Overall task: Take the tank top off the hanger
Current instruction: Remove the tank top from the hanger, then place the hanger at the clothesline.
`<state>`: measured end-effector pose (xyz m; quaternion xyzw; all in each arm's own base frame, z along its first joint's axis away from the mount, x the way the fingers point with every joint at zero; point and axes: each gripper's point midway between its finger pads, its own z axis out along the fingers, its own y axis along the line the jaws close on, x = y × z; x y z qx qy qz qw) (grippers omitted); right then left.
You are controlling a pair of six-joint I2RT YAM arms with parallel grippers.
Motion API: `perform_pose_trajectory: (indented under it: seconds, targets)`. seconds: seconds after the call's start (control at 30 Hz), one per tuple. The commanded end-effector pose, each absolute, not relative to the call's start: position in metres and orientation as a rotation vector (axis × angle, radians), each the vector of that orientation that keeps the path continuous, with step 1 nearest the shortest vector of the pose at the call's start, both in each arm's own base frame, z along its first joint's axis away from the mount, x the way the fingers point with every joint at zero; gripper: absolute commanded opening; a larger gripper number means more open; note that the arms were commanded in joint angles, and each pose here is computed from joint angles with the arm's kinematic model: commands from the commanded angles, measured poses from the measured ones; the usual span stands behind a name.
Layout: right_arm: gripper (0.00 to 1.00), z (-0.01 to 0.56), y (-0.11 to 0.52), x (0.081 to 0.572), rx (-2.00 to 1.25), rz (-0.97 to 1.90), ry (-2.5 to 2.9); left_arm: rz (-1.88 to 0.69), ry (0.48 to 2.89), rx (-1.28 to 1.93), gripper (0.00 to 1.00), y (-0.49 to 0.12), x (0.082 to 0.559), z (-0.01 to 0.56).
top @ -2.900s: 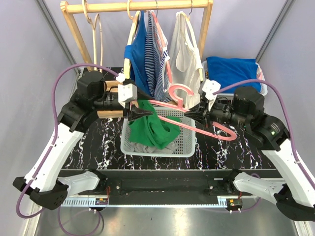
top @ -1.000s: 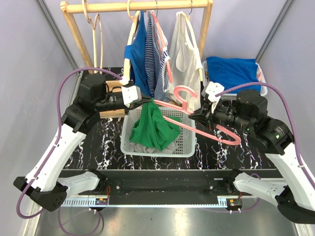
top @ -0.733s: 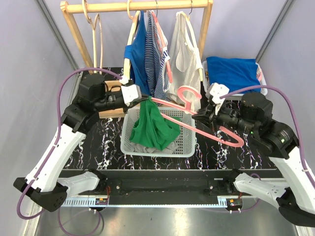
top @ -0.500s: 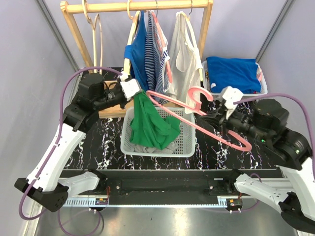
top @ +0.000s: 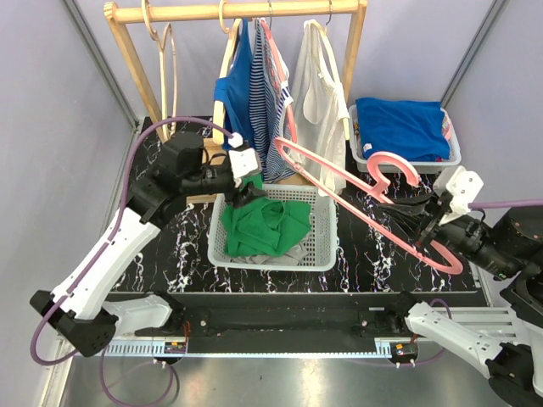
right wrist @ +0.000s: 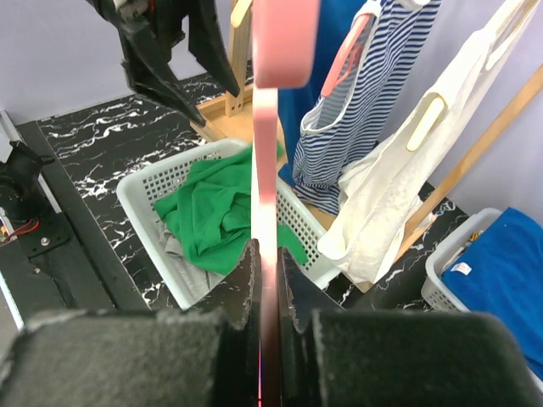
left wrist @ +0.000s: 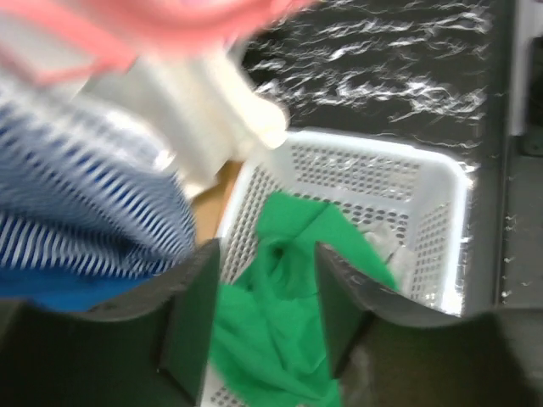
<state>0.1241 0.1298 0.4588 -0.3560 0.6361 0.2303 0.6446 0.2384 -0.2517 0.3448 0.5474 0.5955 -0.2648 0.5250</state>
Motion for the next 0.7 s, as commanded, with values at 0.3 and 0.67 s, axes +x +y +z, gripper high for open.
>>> perform_pose_trajectory:
  seconds: [0.3, 0.67]
  targets:
    - [0.01, 0.434, 0.159, 0.147, -0.888, 0.551, 1.517, -0.562, 1.165, 1.271, 0.99, -0.243, 0.205, 0.475]
    - [0.0, 0.426, 0.221, 0.141, -1.11, 0.822, 1.417, -0.767, 1.136, 1.409, 0.99, -0.245, 0.156, 0.442]
